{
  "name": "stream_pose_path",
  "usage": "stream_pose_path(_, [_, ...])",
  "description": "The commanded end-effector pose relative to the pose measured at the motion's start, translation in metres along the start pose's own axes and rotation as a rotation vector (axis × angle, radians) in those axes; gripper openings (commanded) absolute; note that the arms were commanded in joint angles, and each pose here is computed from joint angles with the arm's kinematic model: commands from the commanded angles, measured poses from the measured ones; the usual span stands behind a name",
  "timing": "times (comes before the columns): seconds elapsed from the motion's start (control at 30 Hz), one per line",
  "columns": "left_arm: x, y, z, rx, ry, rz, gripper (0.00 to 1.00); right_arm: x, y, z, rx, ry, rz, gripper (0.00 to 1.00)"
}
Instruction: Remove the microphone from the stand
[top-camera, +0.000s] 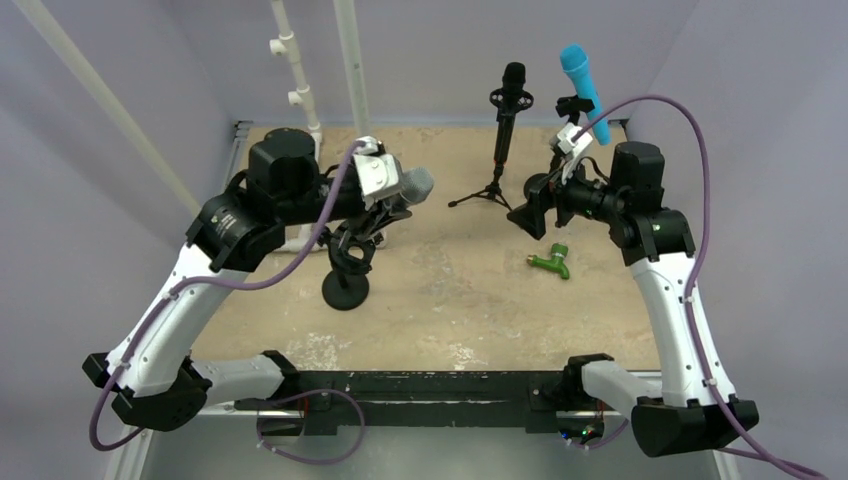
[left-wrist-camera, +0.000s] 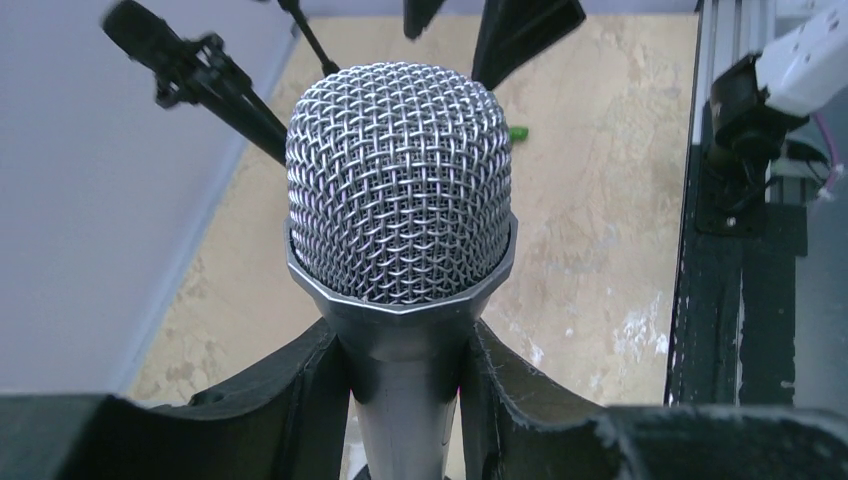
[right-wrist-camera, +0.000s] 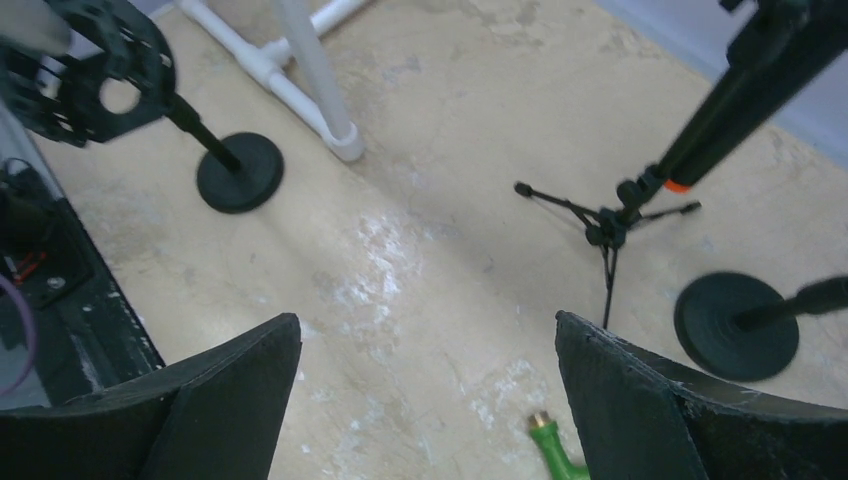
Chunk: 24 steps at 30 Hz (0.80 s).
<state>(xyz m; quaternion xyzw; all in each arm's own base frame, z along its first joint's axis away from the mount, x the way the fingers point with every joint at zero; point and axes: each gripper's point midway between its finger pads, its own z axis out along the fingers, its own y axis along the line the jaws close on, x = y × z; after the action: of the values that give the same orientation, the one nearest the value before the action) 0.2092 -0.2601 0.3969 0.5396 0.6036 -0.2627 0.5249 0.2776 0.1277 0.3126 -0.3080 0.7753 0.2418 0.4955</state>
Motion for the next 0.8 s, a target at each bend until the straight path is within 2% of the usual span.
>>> stream_pose_path(0.0, [-0.062,0.005,-0.021,-0.029,-0.145,-0.042,0.00,-0.059,0.038,-0.008,-0.184,-0.152,-0.049,0.95])
stream_pose_path(0.17, [-0.104,0.014,-0.019,-0.029,-0.260,-0.199,0.00,-0.099,0.081,-0.006,-0.407,-0.235,-0.035,0.90])
stream_pose_path(0.37, [-0.137,0.016,0.002,0.063,-0.353,-0.393,0.00,-0.135,0.112,0.002,-0.573,-0.273,0.013,0.89])
stream_pose_path(0.57, [-0.155,0.027,0.026,0.110,-0.388,-0.477,0.00,-0.158,0.124,0.007,-0.620,-0.299,-0.010,0.92])
stream_pose_path(0.77, [-0.157,0.034,0.046,0.132,-0.390,-0.559,0.00,-0.159,0.126,0.016,-0.642,-0.294,0.001,0.93])
